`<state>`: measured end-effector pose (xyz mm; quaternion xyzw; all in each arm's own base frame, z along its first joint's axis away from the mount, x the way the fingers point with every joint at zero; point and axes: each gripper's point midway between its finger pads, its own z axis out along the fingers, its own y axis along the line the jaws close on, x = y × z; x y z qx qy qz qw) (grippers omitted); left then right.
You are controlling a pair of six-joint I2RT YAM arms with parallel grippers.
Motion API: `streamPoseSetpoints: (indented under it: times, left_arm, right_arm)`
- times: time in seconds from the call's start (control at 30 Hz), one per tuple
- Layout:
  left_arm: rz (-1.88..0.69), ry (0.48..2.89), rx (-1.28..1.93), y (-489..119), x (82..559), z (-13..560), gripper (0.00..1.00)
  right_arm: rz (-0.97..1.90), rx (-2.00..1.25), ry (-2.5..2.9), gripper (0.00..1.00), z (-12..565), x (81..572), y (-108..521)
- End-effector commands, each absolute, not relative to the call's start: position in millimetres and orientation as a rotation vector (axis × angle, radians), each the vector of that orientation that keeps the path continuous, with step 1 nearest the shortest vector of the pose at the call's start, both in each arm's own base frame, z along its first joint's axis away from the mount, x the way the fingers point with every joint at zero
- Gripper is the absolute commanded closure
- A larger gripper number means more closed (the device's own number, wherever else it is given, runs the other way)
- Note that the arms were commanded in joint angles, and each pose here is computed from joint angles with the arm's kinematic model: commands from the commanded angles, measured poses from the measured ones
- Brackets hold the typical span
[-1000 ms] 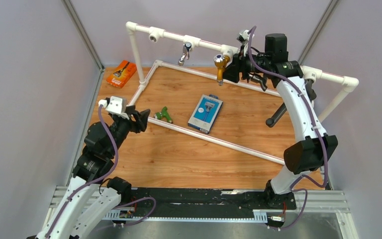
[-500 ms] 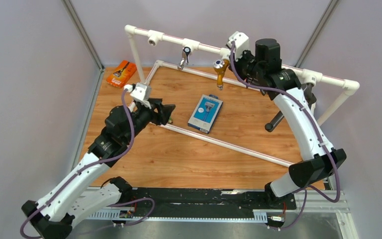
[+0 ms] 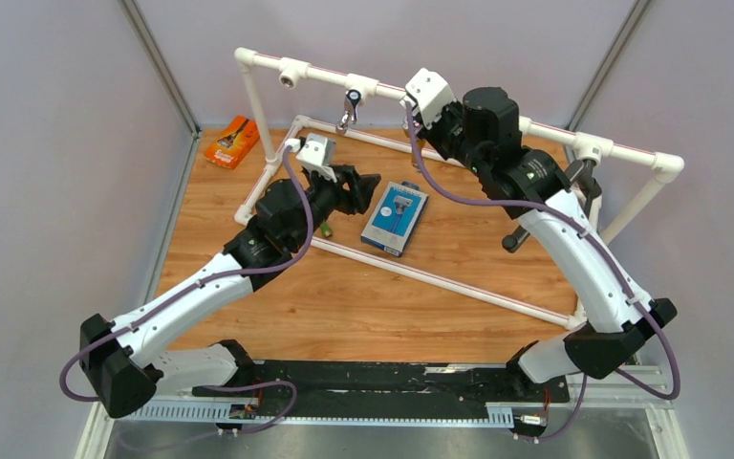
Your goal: Install the water faucets
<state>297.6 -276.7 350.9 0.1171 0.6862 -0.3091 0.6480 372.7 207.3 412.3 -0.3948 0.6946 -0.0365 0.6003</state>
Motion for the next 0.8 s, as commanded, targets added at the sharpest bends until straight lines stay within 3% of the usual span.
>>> streamPoseSetpoints:
  times: [0.0, 0.03, 0.07, 0.1, 0.2, 0.37, 0.53, 0.77]
  left_arm:
    - [-0.773, 1.418, 0.166, -279.6, 300.7, 405.2, 0.32]
    - [-0.756, 1.42, 0.148, -275.5, 302.4, 404.6, 0.32]
    - [-0.735, 1.421, 0.139, -269.9, 302.0, 403.0, 0.31]
    - [-0.69, 1.425, 0.098, -259.5, 306.4, 401.4, 0.3]
    - [-0.556, 1.432, 0.04, -222.8, 303.3, 398.6, 0.25]
    - [-0.371, 1.47, -0.121, -138.6, 298.4, 386.0, 0.2]
    - [-0.109, 1.439, -0.226, -54.2, 269.6, 367.7, 0.18]
    - [0.16, 1.4, -0.274, 9.1, 230.4, 347.3, 0.14]
  right_arm:
    - [0.024, -0.72, 1.42, 0.93, 497.1, 347.6, 199.9]
    - [0.033, -0.678, 1.398, 0.93, 506.7, 341.6, 193.8]
    - [0.043, -0.624, 1.376, 0.85, 517.5, 335.4, 186.2]
    - [0.045, -0.571, 1.353, 0.67, 526.3, 328.4, 176.6]
    - [0.062, -0.43, 1.274, 0.53, 548.7, 305.2, 149.3]
    - [0.067, -0.217, 1.21, 0.0, 551.4, 267.0, 98.8]
    - [0.061, -0.085, 1.172, 0.0, 516.4, 226.9, 53.6]
    - [0.043, 0.047, 1.097, 0.0, 475.2, 180.2, 3.0]
